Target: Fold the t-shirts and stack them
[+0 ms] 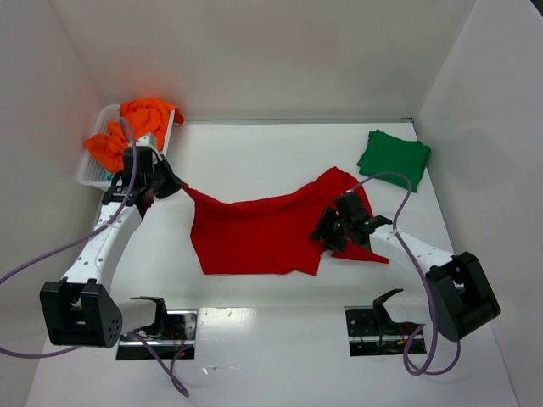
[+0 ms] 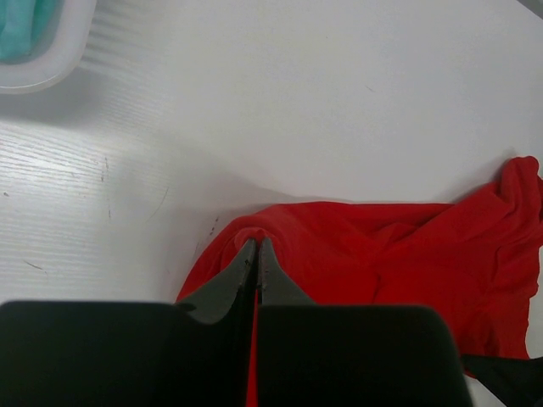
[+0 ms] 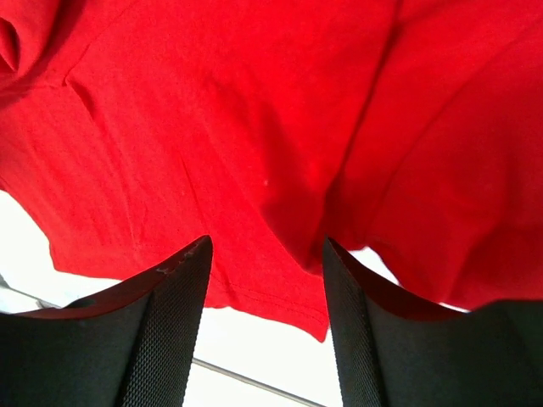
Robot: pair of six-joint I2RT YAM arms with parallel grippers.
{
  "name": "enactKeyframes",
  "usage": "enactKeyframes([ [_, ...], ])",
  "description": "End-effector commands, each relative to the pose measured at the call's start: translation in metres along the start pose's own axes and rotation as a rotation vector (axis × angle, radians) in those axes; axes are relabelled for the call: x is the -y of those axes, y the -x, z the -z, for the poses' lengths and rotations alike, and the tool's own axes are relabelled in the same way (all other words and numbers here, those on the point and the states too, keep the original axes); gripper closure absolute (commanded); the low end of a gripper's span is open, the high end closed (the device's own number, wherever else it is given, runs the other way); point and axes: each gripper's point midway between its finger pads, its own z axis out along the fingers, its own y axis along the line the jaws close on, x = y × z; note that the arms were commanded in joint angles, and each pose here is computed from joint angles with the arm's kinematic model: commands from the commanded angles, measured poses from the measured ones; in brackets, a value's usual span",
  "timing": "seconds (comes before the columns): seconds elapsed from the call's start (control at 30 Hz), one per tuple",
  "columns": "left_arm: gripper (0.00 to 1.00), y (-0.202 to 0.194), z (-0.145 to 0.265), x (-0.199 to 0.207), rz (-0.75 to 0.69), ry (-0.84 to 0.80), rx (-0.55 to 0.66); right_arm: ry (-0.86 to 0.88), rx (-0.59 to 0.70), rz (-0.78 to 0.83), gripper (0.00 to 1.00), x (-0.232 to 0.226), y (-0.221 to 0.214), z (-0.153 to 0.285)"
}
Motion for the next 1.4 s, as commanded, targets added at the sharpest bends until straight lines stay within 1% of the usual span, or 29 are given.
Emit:
enactKeyframes([
  [0.0, 1.00, 0.009, 0.000, 0.002, -0.012, -0.009, 0.040, 0.020, -0.024, 0.026, 0.40, -0.008, -0.011, -0.013],
  [0.13, 1.00, 0.011, 0.000, 0.003, -0.013, -0.013, 0.048, 0.009, -0.036, 0.033, 0.41, -0.012, -0.014, -0.018],
  [0.23, 1.00, 0.009, -0.003, 0.002, -0.012, -0.009, 0.040, -0.004, -0.022, 0.033, 0.41, -0.011, -0.010, -0.017],
  [0.3, 1.00, 0.010, -0.003, 0.001, -0.012, -0.001, 0.045, -0.010, -0.015, 0.033, 0.45, -0.010, -0.009, -0.018],
  [0.33, 1.00, 0.008, -0.005, 0.000, -0.011, 0.003, 0.037, -0.003, -0.009, 0.034, 0.53, -0.013, -0.006, -0.017],
  [0.4, 1.00, 0.008, -0.005, 0.000, -0.011, 0.003, 0.036, -0.009, -0.001, 0.034, 0.63, -0.012, -0.005, -0.017],
  [0.47, 1.00, 0.008, -0.005, 0.000, -0.011, 0.003, 0.036, -0.023, 0.016, 0.034, 0.77, -0.012, -0.001, -0.017],
  [0.5, 1.00, 0.008, -0.005, 0.000, -0.011, 0.003, 0.036, -0.027, 0.024, 0.034, 0.90, -0.013, 0.002, -0.016],
  [0.53, 1.00, 0.008, -0.005, 0.000, -0.011, 0.003, 0.036, -0.032, 0.054, 0.035, 0.97, -0.016, 0.010, -0.015],
  [0.57, 1.00, 0.008, -0.005, 0.000, -0.011, 0.003, 0.036, -0.042, 0.062, 0.035, 1.00, -0.016, 0.013, -0.014],
  [0.67, 1.00, 0.012, -0.004, 0.001, -0.021, -0.001, 0.045, -0.048, 0.122, 0.035, 1.00, -0.025, 0.030, -0.009],
  [0.7, 1.00, 0.020, -0.001, 0.006, -0.023, -0.012, 0.065, -0.044, 0.173, 0.035, 1.00, -0.036, 0.046, 0.000],
  [0.73, 1.00, 0.020, -0.001, 0.006, -0.023, -0.012, 0.065, -0.031, 0.185, 0.050, 1.00, -0.044, 0.053, 0.005],
  [0.83, 1.00, 0.053, 0.009, 0.018, -0.050, -0.033, 0.121, 0.054, 0.392, 0.062, 1.00, -0.093, 0.135, 0.055],
  [0.9, 1.00, 0.066, 0.017, 0.025, -0.053, -0.046, 0.147, 0.070, 0.478, 0.043, 1.00, -0.101, 0.170, 0.079],
  [0.93, 1.00, 0.076, 0.021, 0.026, -0.048, -0.047, 0.171, 0.114, 0.558, 0.043, 1.00, -0.120, 0.197, 0.107],
  [0.97, 1.00, 0.086, 0.028, 0.034, -0.051, -0.067, 0.190, 0.112, 0.584, 0.053, 1.00, -0.123, 0.210, 0.116],
  [1.0, 1.00, 0.094, 0.032, 0.035, -0.059, -0.075, 0.209, 0.149, 0.663, 0.050, 1.00, -0.137, 0.235, 0.147],
  [1.07, 1.00, 0.107, 0.042, 0.043, -0.063, -0.090, 0.239, 0.158, 0.720, 0.055, 1.00, -0.143, 0.256, 0.172],
  [1.1, 1.00, 0.121, 0.055, 0.052, -0.078, -0.107, 0.278, 0.185, 0.772, 0.075, 1.00, -0.155, 0.268, 0.199],
  [1.17, 1.00, 0.129, 0.069, 0.060, -0.082, -0.127, 0.297, 0.203, 0.834, 0.082, 1.00, -0.160, 0.280, 0.228],
  [1.2, 1.00, 0.140, 0.084, 0.067, -0.087, -0.147, 0.338, 0.219, 0.895, 0.083, 1.00, -0.164, 0.287, 0.257],
  [1.23, 1.00, 0.145, 0.092, 0.070, -0.088, -0.149, 0.364, 0.239, 0.919, 0.084, 1.00, -0.169, 0.287, 0.270],
  [1.27, 1.00, 0.151, 0.106, 0.075, -0.083, -0.167, 0.395, 0.271, 0.976, 0.079, 1.00, -0.172, 0.289, 0.301],
  [1.3, 1.00, 0.168, 0.129, 0.084, -0.087, -0.187, 0.466, 0.302, 1.037, 0.072, 1.00, -0.174, 0.287, 0.333],
  [1.33, 1.00, 0.168, 0.129, 0.084, -0.087, -0.187, 0.467, 0.318, 1.064, 0.083, 1.00, -0.176, 0.284, 0.348],
  [1.37, 1.00, 0.178, 0.151, 0.092, -0.092, -0.211, 0.514, 0.349, 1.112, 0.098, 1.00, -0.181, 0.279, 0.375],
])
